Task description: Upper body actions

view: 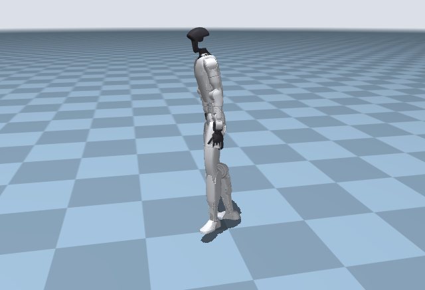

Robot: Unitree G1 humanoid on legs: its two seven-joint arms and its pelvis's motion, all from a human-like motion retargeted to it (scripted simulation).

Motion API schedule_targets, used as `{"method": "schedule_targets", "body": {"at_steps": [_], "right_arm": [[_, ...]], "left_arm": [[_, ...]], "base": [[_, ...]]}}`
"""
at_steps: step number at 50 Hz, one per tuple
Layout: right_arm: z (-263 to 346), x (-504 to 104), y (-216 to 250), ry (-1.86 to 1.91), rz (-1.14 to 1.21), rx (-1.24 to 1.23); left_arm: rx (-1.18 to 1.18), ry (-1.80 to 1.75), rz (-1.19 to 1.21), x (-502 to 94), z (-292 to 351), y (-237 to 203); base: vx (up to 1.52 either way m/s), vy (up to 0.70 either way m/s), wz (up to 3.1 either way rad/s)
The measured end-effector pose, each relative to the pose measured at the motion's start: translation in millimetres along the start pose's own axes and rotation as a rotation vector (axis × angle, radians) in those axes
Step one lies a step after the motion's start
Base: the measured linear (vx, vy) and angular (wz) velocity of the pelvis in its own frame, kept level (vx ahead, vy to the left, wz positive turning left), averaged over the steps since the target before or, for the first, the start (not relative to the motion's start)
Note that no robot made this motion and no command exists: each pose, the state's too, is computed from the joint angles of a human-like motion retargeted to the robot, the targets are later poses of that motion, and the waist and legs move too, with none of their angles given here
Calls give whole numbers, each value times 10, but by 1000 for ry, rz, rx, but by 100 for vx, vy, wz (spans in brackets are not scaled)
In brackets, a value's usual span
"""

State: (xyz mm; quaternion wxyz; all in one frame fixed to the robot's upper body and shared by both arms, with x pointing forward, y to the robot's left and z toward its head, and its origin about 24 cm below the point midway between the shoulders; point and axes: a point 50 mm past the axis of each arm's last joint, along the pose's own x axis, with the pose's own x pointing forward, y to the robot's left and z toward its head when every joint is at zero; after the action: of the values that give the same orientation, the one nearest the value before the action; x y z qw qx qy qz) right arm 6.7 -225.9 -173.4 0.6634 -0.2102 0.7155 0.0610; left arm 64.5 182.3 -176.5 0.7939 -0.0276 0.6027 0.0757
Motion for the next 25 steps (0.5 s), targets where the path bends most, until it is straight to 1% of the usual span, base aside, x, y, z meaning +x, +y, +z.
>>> {"method": "schedule_targets", "body": {"at_steps": [5,11,18,20,22,25], "right_arm": [[-257,-6,4,102,-29,-51],[-256,6,-2,57,-94,-44],[-153,13,-90,7,-109,45],[-41,12,-74,-28,-113,117],[43,9,-59,-85,-100,179],[16,12,6,-103,-47,184]], "left_arm": [[3,16,-27,4,6,-17],[-32,38,-26,0,-41,-28],[-111,120,-31,-42,-318,-142],[-129,151,-19,-52,-374,-143],[-122,163,-2,-56,-389,-109],[-75,198,20,-72,-452,-18]], "base": [[10,12,318],[18,14,307],[27,34,105],[14,29,139],[21,27,148],[41,24,136]]}}
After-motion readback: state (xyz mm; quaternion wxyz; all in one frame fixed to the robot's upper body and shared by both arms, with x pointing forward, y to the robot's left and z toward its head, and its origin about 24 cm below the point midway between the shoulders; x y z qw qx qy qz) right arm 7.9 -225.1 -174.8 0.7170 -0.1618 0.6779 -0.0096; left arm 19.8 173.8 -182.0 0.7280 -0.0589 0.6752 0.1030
